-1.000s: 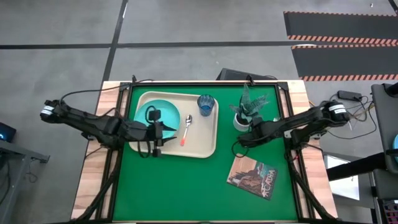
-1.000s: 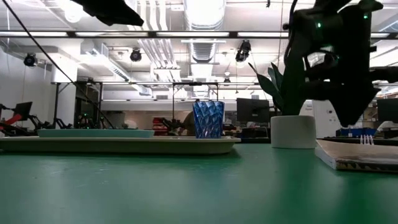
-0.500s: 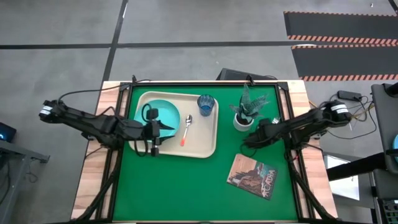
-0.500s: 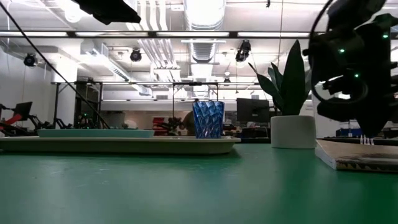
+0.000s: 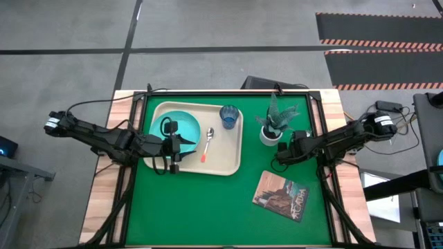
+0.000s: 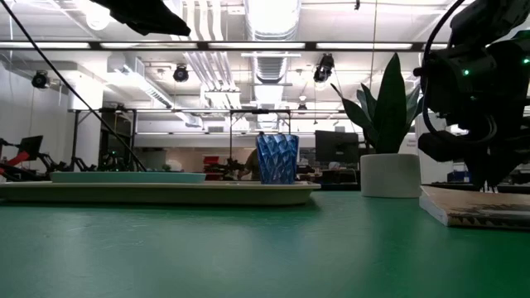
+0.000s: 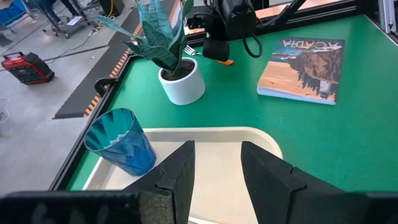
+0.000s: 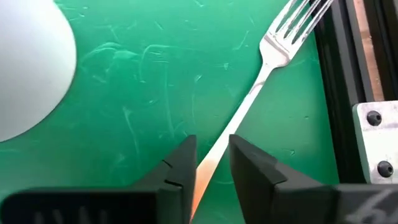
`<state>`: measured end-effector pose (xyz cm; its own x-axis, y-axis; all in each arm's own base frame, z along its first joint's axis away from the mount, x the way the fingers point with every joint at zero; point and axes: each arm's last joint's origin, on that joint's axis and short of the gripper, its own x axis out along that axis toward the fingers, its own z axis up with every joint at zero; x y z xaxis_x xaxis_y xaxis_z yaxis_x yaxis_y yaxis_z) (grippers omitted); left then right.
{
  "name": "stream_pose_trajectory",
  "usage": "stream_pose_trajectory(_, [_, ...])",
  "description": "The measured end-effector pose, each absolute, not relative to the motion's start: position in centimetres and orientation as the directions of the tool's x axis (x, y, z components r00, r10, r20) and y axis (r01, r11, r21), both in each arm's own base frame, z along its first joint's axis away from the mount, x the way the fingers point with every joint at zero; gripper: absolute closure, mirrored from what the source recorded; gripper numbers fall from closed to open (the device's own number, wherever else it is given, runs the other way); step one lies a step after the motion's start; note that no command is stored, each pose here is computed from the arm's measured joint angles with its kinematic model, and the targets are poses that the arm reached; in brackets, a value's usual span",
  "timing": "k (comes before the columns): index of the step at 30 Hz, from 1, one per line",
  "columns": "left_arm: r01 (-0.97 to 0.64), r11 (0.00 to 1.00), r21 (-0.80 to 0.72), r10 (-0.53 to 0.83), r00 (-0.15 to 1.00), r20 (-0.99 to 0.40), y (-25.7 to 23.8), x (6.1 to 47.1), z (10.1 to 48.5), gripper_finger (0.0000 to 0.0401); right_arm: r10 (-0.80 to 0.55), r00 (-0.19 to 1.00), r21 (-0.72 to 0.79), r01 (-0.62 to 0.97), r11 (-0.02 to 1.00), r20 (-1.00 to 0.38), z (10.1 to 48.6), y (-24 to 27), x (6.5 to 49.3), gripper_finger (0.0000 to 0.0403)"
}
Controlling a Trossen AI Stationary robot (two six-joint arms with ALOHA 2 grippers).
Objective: Pick and place plate/cup/fork/spoon on tray
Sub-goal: Put the orange fork on the gray serving tray
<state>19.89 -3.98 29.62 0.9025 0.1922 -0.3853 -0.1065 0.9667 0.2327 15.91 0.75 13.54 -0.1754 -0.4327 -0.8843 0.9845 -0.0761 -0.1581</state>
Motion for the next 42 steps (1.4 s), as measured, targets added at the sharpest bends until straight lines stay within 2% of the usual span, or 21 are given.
stream_pose_trajectory(9, [-0.107,0.967,0.231,0.192,0.902,-0.386,-4.0,19.9,29.6,0.0284,-0.436,-0.240,-0.184,0.969,-0.167,-0.867,12.6,0.6,16.2,0.0244])
stream_pose_trajectory(18, [-0.107,0.967,0.231,0.192,0.902,-0.386,-4.0,19.9,29.6,0.0284,-0.439,-0.262,-0.174,0.957,-0.231,-0.859,11.9,0.6,16.4,0.0226])
stream_pose_trajectory(25, [-0.107,0.967,0.231,0.192,0.902,-0.386,-4.0,19.9,29.6,0.0284,-0.443,-0.239,-0.136,0.958,-0.252,-0.864,11.6,0.6,16.7,0.0252])
stream_pose_trajectory(33, [-0.105,0.966,0.236,0.192,0.902,-0.386,-4.0,19.9,29.6,0.0284,-0.443,-0.231,-0.106,0.952,-0.289,-0.866,11.5,0.7,16.8,0.0305])
stream_pose_trajectory(42, [-0.094,0.961,0.260,0.192,0.902,-0.386,-4.0,19.9,29.6,0.0284,-0.412,-0.233,-0.118,0.951,-0.285,-0.881,11.5,0.8,16.9,0.0360])
